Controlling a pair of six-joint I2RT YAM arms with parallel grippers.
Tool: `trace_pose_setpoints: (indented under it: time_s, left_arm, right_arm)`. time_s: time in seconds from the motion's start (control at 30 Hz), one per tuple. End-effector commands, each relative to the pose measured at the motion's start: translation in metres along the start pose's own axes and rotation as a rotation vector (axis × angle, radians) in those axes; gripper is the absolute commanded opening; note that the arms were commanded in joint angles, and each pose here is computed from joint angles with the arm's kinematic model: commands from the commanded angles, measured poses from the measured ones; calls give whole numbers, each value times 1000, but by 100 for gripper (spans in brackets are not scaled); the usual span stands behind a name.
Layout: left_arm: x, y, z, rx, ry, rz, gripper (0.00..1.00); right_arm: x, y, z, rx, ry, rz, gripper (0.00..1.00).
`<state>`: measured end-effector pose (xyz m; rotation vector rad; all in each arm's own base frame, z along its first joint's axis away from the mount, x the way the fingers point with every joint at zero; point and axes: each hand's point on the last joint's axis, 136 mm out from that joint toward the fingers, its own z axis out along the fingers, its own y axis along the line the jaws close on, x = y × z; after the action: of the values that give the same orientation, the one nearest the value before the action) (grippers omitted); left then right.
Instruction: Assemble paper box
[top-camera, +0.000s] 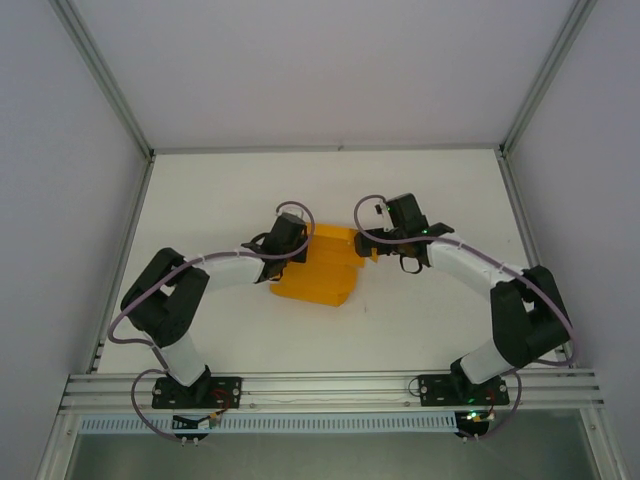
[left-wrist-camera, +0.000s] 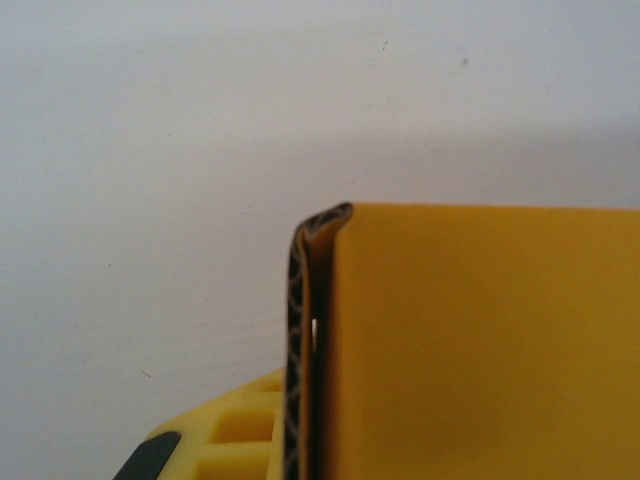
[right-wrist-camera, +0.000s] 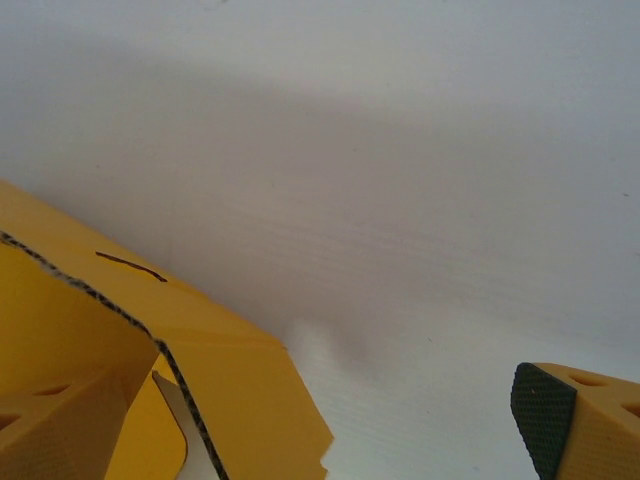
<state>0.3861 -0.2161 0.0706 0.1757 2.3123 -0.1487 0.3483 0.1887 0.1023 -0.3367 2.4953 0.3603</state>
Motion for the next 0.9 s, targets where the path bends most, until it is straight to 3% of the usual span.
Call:
trace_pose_setpoints:
  time_s: [0.0, 0.37, 0.53, 0.67, 0.87]
  left_arm:
    - [-17, -9, -13, 30, -22, -41, 0]
    - [-20, -27, -19, 131, -6, -150, 0]
    - [-23, -30, -23, 141, 9, -180, 0]
    - [-24, -28, -24, 136, 6, -191, 0]
    - [-29, -21, -32, 114, -25, -201, 0]
  right_arm:
    - [-29, 20, -1, -74, -100, 14, 100]
    - [-82, 41, -3, -189, -421, 188, 100]
    - [-86, 39, -5, -106, -478, 157, 100]
    - [-81, 38, -8, -92, -482, 141, 100]
    - [-57, 28, -9, -31, -382, 111, 100]
